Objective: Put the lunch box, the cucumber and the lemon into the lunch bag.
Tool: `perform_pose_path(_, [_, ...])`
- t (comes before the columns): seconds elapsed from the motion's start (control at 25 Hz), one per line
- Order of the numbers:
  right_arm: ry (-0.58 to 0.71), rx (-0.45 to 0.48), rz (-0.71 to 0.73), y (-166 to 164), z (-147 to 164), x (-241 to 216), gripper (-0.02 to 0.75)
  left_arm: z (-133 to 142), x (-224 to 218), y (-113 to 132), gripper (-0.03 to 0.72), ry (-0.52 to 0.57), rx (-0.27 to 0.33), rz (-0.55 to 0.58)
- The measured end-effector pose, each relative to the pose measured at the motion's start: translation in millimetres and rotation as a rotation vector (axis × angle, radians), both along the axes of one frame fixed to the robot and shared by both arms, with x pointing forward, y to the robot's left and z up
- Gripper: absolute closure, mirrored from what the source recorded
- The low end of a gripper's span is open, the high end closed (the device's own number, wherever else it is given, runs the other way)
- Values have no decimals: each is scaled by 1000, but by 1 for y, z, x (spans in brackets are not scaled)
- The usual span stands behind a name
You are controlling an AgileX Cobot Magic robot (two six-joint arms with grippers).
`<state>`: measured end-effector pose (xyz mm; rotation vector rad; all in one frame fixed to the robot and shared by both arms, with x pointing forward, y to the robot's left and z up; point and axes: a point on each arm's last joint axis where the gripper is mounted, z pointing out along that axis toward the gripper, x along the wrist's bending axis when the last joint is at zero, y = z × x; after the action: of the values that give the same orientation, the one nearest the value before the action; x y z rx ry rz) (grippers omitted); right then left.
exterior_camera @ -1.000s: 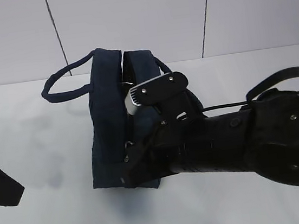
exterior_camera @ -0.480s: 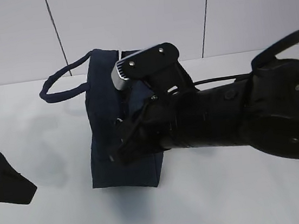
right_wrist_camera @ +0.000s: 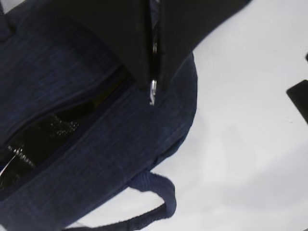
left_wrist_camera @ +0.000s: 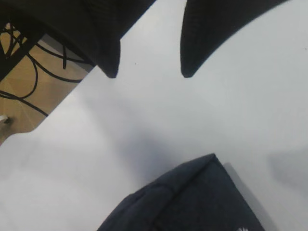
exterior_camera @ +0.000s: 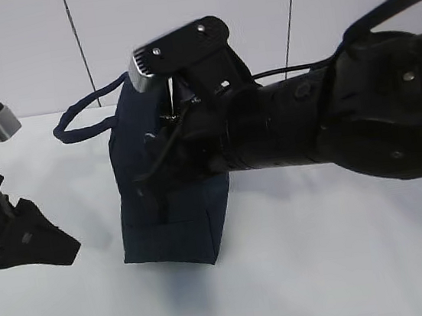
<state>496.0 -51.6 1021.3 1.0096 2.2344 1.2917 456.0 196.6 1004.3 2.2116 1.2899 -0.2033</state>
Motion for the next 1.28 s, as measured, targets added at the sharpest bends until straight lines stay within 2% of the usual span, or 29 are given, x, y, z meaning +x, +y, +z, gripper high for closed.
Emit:
perform_pose_path(0.48, [-81,-33,15,5,23,9,751,-12,25,-12,383,-186,-91,-68])
perform_pose_path(0.64, [-86,-36,13,6,25,10,751,-12,31,-12,383,-262,-86,-58])
perform_pose_path(0.8, [-91,-37,11,6,28,11,751,-13,35,-14,382,-292,-98,-69])
perform_pose_path(1.08, [-94,-37,8,6,30,12,751,-18,42,-25,382,-350,-173,-80])
perform_pose_path(1.16, [-93,-38,7,6,30,12,751,-19,43,-31,382,-377,-171,-88])
perform_pose_path(1.28, [-93,-40,8,6,30,12,751,-24,45,-39,382,-410,-135,-73])
